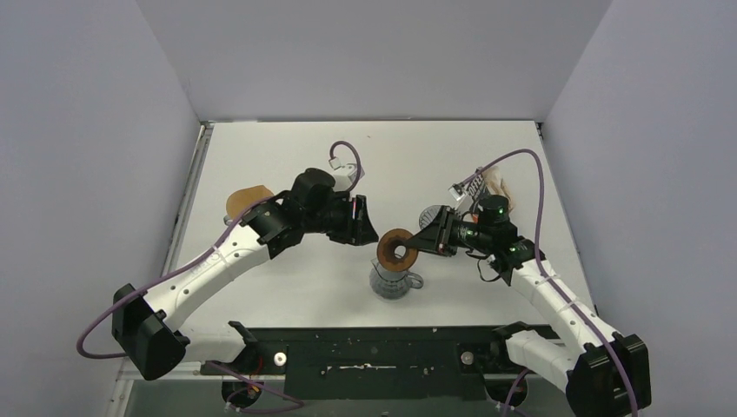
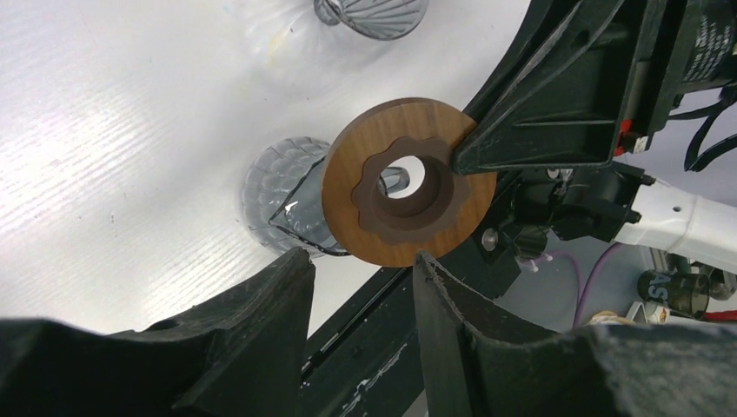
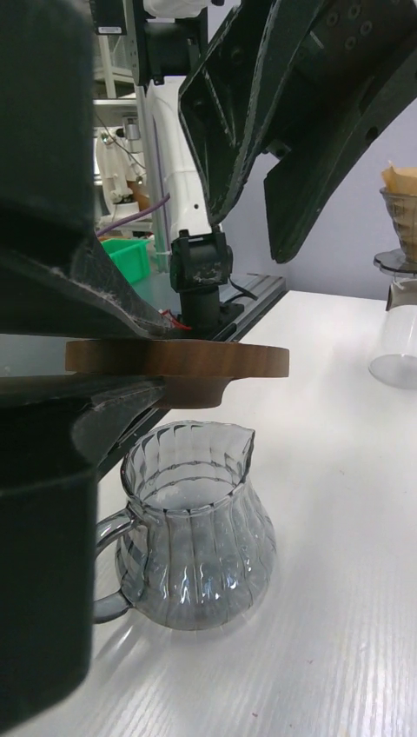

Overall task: Place the coffee filter in the dripper
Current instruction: Place the dripper holder onto the coffee server.

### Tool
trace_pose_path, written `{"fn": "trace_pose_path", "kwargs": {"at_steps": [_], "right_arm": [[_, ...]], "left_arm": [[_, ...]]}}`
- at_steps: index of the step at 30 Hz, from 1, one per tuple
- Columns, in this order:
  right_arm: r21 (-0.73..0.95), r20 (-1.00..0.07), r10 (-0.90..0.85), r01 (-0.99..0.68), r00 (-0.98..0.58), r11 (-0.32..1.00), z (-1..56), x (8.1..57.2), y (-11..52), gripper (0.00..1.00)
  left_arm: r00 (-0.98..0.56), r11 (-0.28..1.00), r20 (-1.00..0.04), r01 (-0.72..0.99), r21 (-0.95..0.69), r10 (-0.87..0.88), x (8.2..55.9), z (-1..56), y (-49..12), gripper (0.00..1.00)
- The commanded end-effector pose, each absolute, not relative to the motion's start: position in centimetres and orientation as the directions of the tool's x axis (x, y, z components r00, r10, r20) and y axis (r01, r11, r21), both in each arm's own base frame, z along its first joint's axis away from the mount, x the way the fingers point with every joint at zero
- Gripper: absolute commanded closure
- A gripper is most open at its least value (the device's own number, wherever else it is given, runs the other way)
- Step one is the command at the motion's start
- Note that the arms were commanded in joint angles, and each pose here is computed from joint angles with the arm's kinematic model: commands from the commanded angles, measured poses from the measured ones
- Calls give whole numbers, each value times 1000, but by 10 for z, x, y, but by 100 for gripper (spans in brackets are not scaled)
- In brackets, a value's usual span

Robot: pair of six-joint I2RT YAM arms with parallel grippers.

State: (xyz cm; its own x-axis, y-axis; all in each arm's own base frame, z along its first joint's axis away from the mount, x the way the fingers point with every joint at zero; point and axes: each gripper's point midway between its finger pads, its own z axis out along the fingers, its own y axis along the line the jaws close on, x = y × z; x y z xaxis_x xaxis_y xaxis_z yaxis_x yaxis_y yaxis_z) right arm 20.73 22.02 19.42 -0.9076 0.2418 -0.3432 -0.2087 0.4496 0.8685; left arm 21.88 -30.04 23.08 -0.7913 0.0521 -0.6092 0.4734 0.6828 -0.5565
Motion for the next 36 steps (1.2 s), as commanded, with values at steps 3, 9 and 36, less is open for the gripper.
{"fn": "trace_pose_path", "kwargs": {"at_steps": [3,9,36], "right_arm": [[885,-376,235,-272,-896,379,203,208,234,100],[887,-367,219,-269,-904,375,187,204,245,100],[893,-301,263,-174,-917,416,134,199,237,100]], "left_arm": [[-798,679,-598,481,-555,75,208,220,-302,55],[-825,694,-560,448,-564,78,204,203,-300,54],[-884,731,-455,383,-565,111,189,135,-307,54]]}}
